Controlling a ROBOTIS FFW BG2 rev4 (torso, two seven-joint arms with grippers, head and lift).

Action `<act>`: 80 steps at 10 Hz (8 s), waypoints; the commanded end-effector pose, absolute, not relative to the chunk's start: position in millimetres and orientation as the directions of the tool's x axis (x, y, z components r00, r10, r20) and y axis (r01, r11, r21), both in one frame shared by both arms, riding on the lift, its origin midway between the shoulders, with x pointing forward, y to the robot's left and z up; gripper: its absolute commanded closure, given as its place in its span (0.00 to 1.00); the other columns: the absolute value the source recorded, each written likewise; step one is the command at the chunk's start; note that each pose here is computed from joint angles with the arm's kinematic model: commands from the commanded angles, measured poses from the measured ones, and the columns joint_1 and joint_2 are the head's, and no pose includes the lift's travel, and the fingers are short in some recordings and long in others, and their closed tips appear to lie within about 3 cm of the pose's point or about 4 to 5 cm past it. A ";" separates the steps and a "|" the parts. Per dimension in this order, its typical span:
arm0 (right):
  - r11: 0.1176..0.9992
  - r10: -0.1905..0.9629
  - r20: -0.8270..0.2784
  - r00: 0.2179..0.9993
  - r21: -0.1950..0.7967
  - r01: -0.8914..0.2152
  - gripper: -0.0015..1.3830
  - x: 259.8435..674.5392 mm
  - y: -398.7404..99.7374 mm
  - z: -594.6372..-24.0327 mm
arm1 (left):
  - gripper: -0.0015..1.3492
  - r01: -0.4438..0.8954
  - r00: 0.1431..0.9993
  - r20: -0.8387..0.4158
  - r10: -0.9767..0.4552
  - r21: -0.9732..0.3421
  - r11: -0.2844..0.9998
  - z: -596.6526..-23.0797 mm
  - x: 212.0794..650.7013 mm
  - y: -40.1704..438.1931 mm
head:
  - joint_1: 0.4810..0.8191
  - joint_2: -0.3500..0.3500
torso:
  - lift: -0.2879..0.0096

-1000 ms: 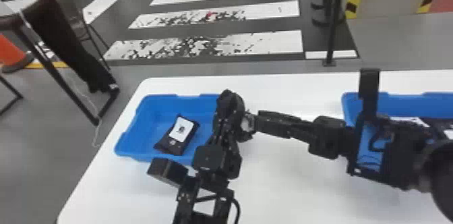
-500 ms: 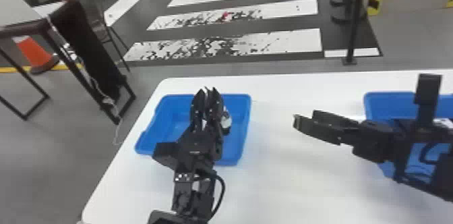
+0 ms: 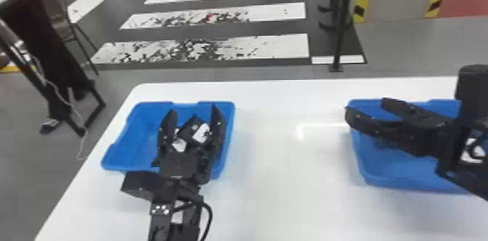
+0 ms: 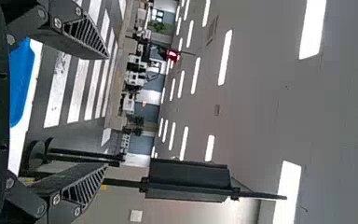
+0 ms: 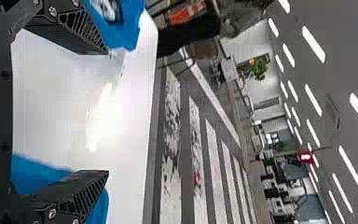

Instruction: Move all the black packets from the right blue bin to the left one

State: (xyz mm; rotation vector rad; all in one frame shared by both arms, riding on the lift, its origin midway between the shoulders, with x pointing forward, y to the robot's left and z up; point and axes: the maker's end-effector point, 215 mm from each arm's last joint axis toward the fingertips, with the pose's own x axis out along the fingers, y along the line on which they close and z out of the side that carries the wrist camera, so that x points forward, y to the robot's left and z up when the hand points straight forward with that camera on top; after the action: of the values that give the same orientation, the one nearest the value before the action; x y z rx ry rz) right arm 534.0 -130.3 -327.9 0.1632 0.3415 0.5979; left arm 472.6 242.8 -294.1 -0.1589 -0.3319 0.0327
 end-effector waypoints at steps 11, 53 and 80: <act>0.924 0.314 -0.502 0.806 0.355 -0.140 0.15 571.8 -268.6 -446.2 | 0.12 0.100 0.965 0.264 -0.010 -0.330 0.939 -311.8 448.9 197.5 | 0.63 0.39 | 0.40; 0.237 0.823 0.197 0.533 0.733 -0.638 0.10 475.2 -12.5 -252.1 | 0.82 -0.101 0.919 0.383 0.092 0.004 0.995 -299.7 492.6 248.8 | 0.63 0.88 | 0.40; 1.000 -0.019 -0.756 0.654 -0.025 0.001 0.10 495.9 -330.8 -425.7 | 0.09 0.009 0.976 0.216 0.033 -0.194 0.981 -271.1 432.3 253.9 | 0.63 0.36 | 0.40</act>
State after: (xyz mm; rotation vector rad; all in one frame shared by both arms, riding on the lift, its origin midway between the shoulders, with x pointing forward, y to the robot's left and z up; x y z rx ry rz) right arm 504.4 -336.2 -429.1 -0.0130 0.8430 -0.0150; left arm 432.7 253.1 -270.9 -0.1941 -0.2199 0.0107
